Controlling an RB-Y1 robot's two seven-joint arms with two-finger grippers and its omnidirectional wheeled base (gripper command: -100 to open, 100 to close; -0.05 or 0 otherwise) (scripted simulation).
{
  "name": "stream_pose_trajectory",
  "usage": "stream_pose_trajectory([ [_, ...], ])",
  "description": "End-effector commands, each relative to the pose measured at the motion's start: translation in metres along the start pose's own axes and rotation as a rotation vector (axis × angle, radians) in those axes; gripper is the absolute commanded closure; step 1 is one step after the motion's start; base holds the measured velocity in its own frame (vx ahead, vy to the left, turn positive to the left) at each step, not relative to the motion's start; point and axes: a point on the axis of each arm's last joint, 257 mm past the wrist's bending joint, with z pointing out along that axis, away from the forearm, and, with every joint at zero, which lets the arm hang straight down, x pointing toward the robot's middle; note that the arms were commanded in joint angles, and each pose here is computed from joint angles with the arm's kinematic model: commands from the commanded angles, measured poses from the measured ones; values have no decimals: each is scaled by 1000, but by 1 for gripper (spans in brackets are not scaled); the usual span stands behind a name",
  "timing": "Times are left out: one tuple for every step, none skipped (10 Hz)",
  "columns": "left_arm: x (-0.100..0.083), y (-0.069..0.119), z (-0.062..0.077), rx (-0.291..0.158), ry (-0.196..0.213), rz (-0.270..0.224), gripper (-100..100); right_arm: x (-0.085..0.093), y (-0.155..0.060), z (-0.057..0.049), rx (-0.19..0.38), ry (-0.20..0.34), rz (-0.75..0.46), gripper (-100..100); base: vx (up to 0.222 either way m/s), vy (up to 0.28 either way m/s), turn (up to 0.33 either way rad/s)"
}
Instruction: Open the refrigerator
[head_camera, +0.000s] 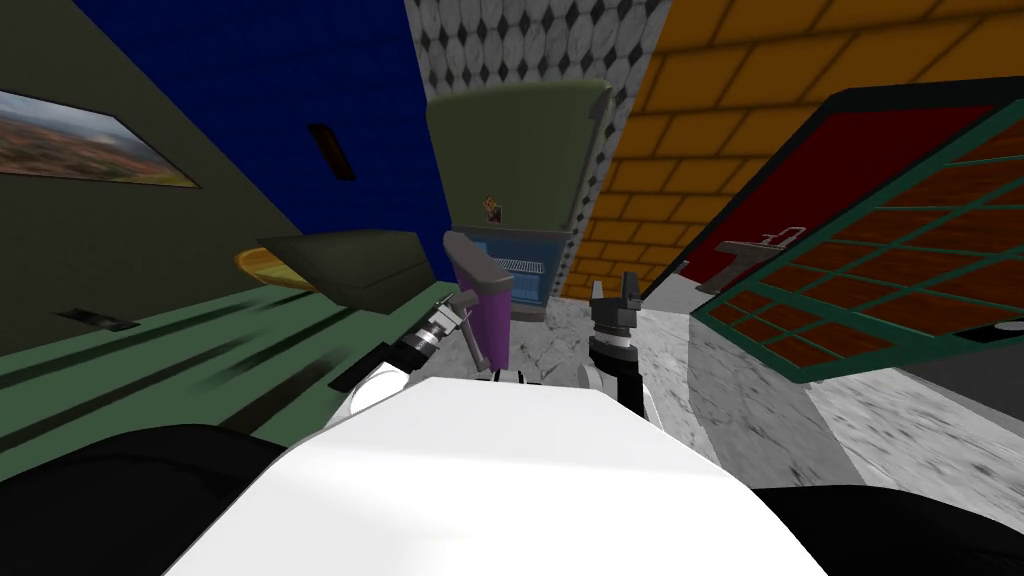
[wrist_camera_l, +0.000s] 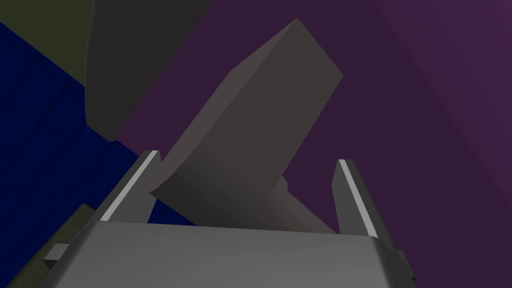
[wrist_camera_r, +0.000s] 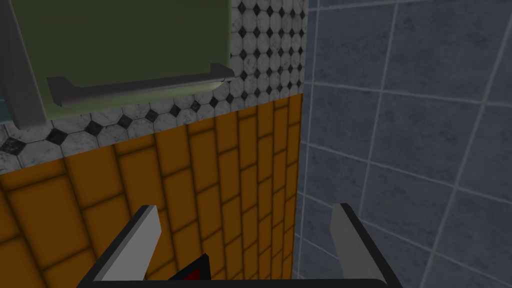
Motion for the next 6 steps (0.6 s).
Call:
stream_pose_trajectory([
  [8,7,-4,-7,10,13,100,0,0,0,0,0,0,0,-77,299,-95],
  [15,16,-9,-18,19,15,100,0,0,0,0,0,0,0,-30,296,-167],
  [15,16,-9,-18,19,15,100,0,0,0,0,0,0,0,-36,286,-83],
  [23,24,-14,-28,28,15,100,0,0,0,0,0,0,0,-23,283,-155],
  [23,24,-14,-28,28,15,100,0,0,0,0,0,0,0,-45,271,-97],
  [31,32,-19,-38,37,14,100,0,0,0,0,0,0,0,-77,277,-170],
])
